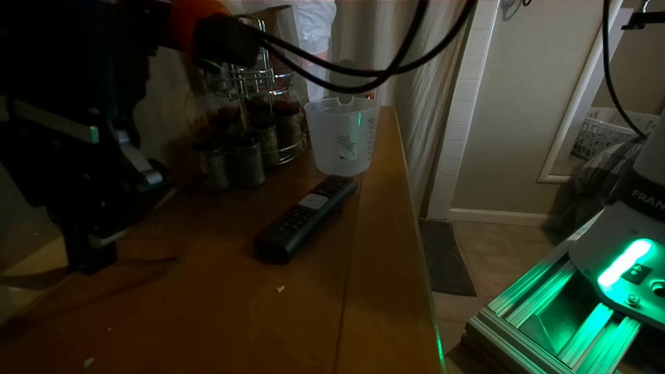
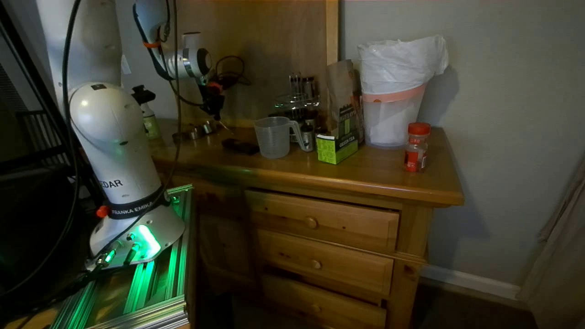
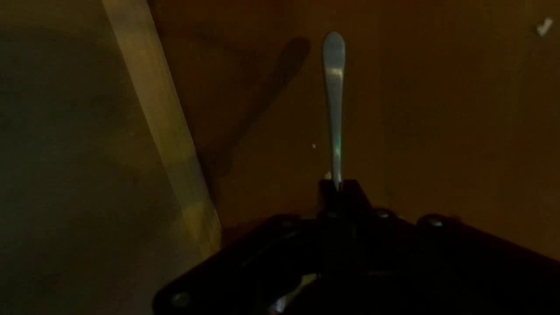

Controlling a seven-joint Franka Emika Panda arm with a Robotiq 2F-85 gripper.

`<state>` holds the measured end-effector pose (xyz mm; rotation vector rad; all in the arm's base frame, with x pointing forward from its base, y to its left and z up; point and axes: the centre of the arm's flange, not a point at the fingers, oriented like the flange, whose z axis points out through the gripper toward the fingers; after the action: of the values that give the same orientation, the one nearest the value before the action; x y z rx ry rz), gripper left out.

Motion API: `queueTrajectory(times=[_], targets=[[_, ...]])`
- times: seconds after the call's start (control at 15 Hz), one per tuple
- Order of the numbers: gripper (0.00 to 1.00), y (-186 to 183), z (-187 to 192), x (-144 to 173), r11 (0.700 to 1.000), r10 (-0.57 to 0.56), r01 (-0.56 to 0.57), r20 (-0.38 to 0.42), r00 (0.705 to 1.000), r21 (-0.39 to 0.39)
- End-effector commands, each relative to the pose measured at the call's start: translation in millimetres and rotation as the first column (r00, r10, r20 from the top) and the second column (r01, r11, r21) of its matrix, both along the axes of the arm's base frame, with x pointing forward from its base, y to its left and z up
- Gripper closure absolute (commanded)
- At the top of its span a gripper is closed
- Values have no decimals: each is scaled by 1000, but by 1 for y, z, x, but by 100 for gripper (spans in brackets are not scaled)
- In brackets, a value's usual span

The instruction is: Put the fork in the jar

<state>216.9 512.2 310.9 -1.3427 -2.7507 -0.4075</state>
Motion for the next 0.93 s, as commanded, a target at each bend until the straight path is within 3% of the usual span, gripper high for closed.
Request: queueTrajectory(times=[0.0,0.2,0.53,0.6,0.8,0.87], targets=[[98,-48,41,-35,991,-84,85,-15,996,105],[98,-76,61,-51,954,-216,220,-39,976,202],[98,-115,94,-61,828,-432,436,-94,897,353],[92,-60,63,-49,865,-380,398,-119,917,304],[92,-78,81,-55,832,-422,432,-109,900,349],[98,-80,83,-56,830,-424,431,-102,900,353]])
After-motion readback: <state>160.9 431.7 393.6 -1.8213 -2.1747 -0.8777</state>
